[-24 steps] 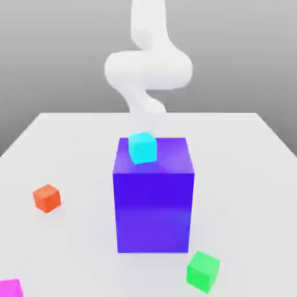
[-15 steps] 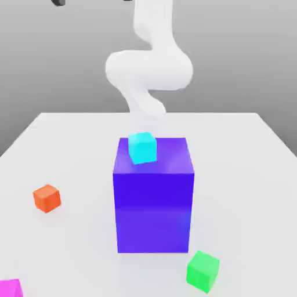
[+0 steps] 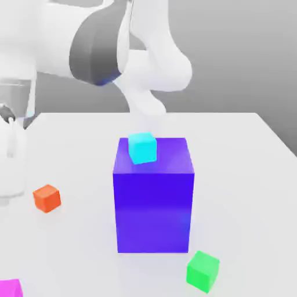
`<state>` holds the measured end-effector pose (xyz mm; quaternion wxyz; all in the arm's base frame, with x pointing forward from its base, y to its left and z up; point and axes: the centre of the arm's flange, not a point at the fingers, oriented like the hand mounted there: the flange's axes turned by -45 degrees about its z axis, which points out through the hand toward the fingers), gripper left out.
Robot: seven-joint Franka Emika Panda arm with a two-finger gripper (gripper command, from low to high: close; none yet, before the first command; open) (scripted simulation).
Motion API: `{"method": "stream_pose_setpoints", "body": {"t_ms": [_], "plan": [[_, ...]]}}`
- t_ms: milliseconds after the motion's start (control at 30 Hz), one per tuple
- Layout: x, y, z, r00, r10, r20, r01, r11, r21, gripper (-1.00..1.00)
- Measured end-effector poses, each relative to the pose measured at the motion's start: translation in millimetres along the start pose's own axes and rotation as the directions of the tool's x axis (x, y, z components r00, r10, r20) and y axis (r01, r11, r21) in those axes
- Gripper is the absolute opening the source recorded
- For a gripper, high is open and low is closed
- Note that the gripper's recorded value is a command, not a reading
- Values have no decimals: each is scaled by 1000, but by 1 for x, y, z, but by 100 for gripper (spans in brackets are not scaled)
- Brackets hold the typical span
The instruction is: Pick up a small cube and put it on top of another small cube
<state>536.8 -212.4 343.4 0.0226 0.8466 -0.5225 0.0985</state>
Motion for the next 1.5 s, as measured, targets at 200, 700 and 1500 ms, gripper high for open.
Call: {"method": "stream_pose_setpoints", "body": {"t_ms": [200, 700, 1500], "plan": [[13, 36, 104, 965, 239, 109, -231, 970, -82, 0], [6, 61, 201, 921, 358, 155, -341, 932, -125, -100], [-352, -62, 99, 763, -619, 187, 618, 783, 70, 100]]}}
